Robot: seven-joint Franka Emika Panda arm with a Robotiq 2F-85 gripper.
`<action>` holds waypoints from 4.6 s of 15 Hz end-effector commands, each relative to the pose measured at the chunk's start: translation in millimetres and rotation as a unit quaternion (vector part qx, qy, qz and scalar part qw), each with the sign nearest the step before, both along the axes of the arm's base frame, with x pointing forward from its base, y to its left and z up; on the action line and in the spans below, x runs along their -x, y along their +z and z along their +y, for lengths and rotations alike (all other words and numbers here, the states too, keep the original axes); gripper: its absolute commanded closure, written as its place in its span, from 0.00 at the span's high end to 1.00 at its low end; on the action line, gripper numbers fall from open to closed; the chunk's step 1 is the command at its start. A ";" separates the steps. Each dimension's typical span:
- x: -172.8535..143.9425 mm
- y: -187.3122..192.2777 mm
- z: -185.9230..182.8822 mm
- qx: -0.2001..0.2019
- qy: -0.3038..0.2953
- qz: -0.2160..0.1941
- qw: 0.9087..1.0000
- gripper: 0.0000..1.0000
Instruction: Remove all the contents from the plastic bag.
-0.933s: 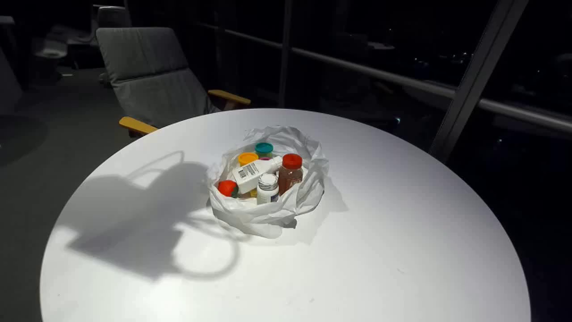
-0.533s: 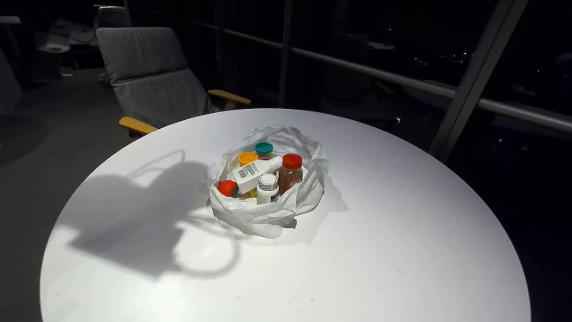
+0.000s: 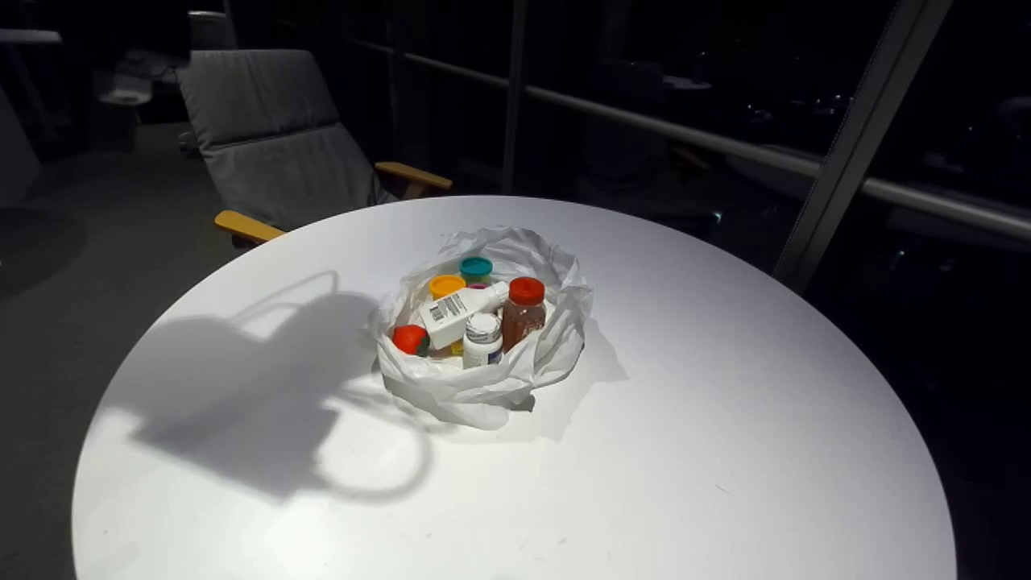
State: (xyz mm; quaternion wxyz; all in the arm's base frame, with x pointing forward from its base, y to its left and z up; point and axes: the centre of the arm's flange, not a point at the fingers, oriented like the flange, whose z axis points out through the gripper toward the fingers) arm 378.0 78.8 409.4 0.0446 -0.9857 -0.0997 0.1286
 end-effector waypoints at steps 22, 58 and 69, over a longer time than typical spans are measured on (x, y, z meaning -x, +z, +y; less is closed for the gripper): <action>-244.1 -174.9 -35.2 0.058 -0.305 -0.153 0.938 1.00; -113.4 -117.3 -137.3 0.032 -0.413 -0.270 0.869 0.11; -119.1 -230.5 -201.7 0.060 -0.446 -0.094 0.888 0.11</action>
